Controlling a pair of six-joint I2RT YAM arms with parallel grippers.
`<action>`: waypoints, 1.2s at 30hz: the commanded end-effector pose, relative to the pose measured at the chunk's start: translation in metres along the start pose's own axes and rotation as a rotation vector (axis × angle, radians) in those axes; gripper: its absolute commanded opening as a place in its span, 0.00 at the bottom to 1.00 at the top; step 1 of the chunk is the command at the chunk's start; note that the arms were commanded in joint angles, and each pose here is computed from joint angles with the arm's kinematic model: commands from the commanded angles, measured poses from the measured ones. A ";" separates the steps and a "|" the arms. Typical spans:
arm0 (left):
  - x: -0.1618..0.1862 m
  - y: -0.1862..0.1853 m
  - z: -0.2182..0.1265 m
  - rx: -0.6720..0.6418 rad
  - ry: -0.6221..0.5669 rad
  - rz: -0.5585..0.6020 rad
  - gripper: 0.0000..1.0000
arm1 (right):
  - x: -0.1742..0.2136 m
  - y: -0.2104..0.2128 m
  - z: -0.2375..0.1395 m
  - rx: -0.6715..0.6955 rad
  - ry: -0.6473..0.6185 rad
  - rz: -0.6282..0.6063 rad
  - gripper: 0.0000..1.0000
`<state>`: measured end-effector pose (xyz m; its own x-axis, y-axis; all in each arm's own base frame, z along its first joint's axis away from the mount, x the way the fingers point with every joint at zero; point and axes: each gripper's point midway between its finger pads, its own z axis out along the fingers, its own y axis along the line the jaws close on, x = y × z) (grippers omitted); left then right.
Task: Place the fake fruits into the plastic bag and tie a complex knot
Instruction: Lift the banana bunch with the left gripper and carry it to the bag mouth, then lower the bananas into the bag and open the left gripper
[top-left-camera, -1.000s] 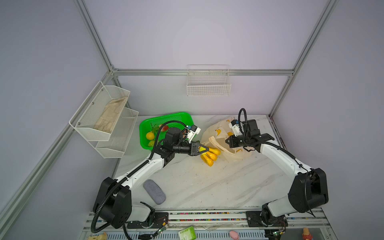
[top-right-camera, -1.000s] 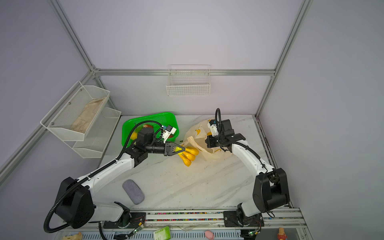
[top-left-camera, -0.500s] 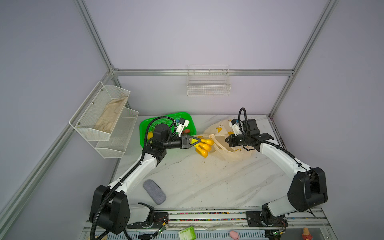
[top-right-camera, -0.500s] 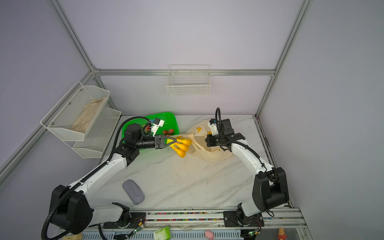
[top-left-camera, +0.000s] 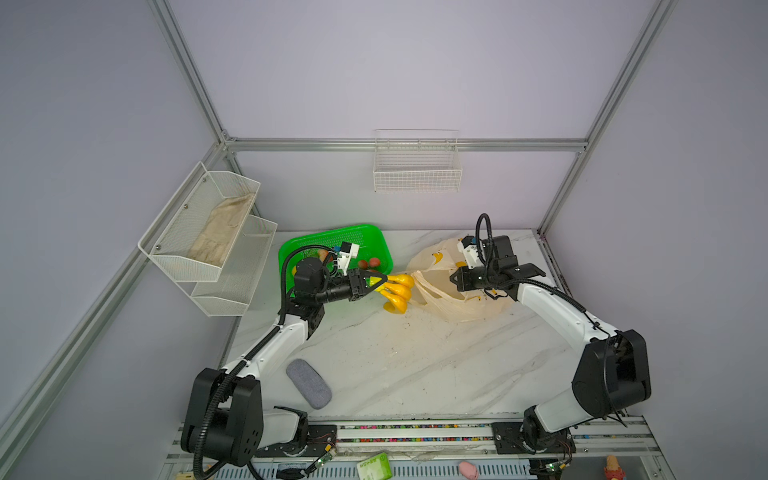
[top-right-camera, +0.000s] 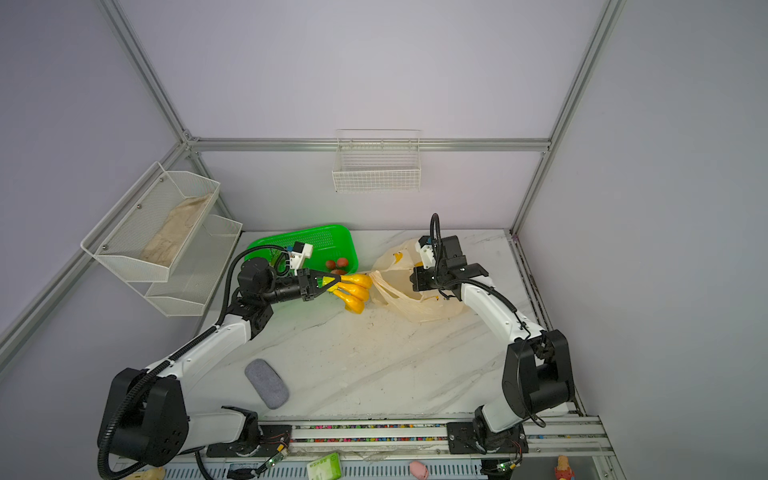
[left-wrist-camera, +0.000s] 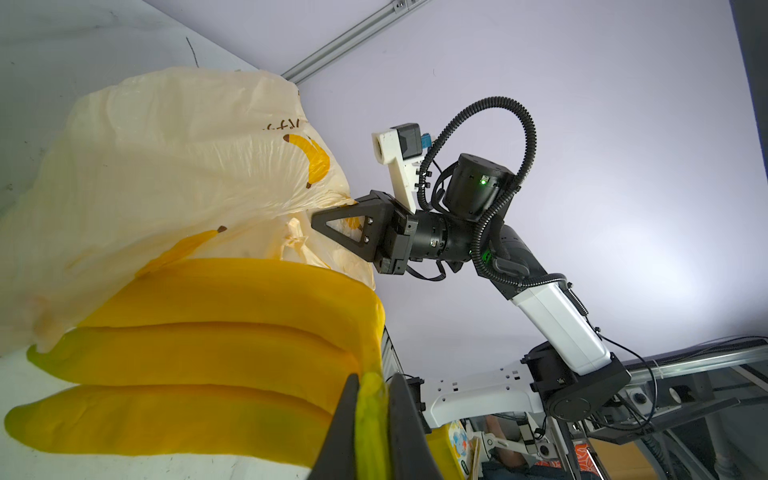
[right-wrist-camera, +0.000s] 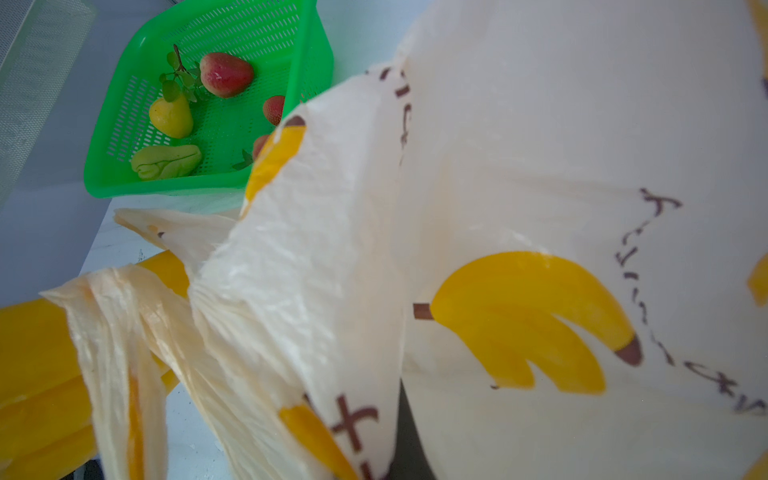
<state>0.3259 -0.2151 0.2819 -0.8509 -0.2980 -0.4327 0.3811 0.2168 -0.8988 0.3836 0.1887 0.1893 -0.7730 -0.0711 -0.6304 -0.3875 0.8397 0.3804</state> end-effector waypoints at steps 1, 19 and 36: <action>-0.004 -0.002 -0.013 0.011 -0.055 -0.001 0.00 | -0.010 -0.002 -0.002 0.007 -0.020 -0.004 0.00; -0.005 0.005 0.008 0.029 0.017 -0.027 0.00 | -0.005 0.008 0.008 -0.070 0.018 -0.041 0.00; 0.022 -0.027 0.099 0.067 0.241 0.119 0.00 | -0.010 0.021 0.008 -0.133 -0.009 0.148 0.00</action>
<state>0.3191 -0.3066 0.2412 -0.9236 -0.0408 -0.3812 0.3638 0.2201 -0.9051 0.3887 0.2054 0.1840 -0.8262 0.0135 -0.5632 -0.3350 0.7920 0.5104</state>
